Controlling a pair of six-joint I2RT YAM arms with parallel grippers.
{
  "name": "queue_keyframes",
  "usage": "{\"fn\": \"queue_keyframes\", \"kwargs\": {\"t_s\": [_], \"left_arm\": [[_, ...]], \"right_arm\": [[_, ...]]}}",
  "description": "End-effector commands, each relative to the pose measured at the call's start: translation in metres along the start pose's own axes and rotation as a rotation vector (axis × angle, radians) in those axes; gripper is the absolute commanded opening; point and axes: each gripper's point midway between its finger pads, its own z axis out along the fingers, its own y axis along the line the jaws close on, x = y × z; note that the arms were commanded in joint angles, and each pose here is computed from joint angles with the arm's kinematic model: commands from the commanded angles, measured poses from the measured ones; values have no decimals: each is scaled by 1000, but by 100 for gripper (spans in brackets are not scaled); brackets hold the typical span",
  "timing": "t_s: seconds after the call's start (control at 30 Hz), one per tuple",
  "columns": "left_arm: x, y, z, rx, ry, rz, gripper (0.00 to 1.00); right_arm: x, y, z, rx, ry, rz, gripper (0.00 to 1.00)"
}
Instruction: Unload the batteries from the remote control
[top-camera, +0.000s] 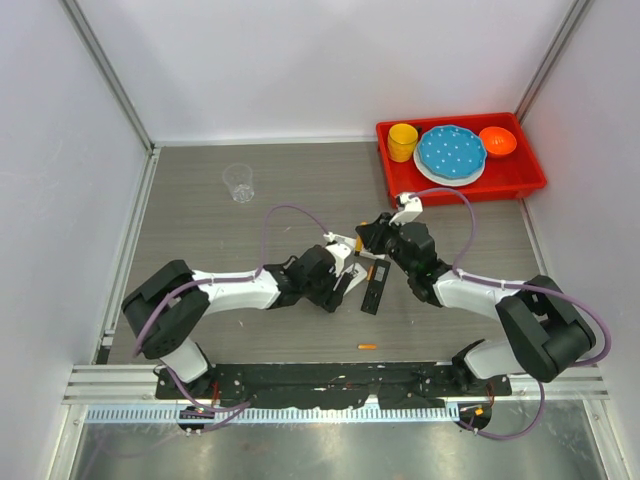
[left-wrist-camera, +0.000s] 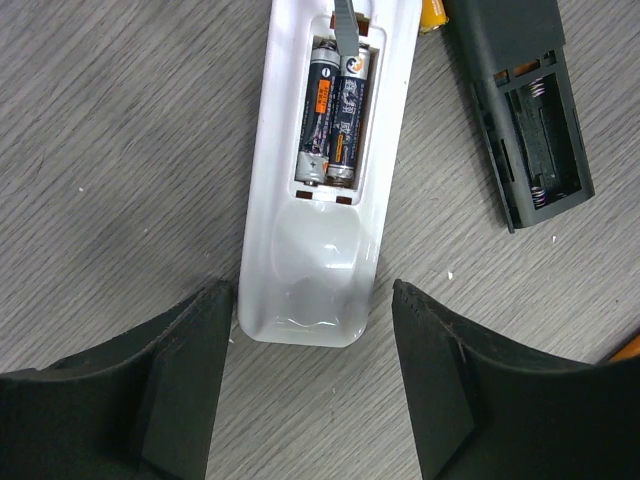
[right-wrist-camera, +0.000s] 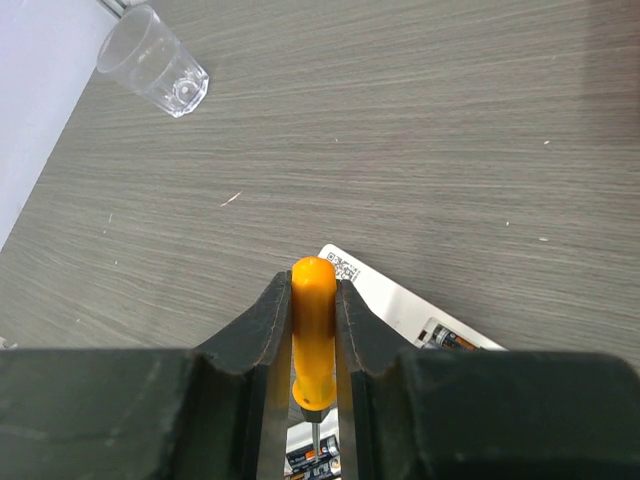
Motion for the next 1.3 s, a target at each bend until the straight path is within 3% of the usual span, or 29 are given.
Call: {"fn": "queue_keyframes", "kwargs": {"t_s": [0.0,0.17,0.27,0.47,1.27], "left_arm": [[40,2,2,5,103,-12,68],[54,1,7,-8,139,1,63],[59,0,10,-13,157,10,49],[59,2,10,-23,155,14,39],[63,3,10,-25,162,17,36]], "right_arm": [[-34,12,-3,-29,-135,-21,1],[-35,13,-4,-33,-154,-33,1],[-32,15,-4,-41,-154,-44,1],[-28,16,-5,-52,-166,-64,1],[-9,2,7,-9,-136,-85,1]]}}
